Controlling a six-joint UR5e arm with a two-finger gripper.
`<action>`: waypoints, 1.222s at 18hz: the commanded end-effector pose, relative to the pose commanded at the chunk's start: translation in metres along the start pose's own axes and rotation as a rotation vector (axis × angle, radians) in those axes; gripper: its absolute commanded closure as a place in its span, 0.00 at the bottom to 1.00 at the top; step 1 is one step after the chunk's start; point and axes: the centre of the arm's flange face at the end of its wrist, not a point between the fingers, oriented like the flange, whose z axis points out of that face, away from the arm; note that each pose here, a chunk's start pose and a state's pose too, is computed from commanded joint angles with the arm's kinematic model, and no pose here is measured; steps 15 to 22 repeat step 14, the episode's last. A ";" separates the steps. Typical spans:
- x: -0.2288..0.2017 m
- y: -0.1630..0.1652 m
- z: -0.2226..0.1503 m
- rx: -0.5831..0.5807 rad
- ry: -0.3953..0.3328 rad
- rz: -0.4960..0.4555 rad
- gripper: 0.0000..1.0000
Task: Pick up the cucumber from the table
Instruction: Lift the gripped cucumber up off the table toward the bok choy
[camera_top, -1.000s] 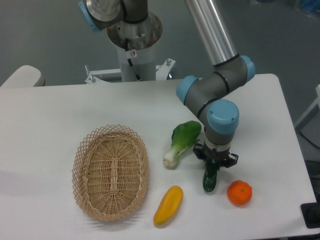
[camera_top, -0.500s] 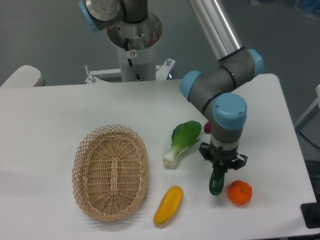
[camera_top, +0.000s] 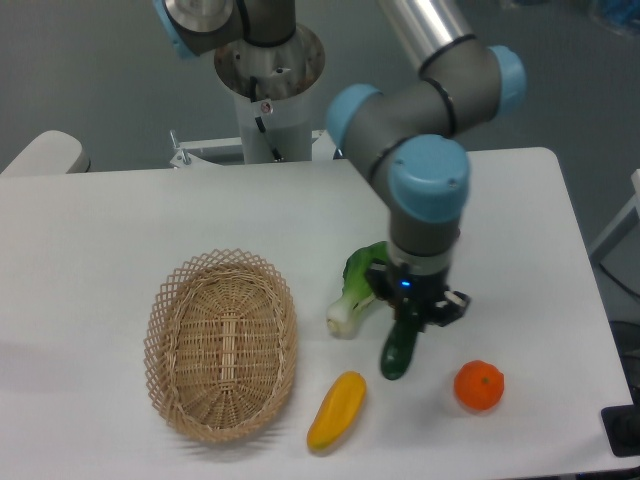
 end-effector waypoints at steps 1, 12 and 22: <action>0.004 -0.002 -0.001 -0.002 0.004 0.006 0.79; 0.019 -0.014 -0.012 0.006 -0.004 0.037 0.82; 0.019 -0.015 -0.011 0.005 -0.003 0.037 0.82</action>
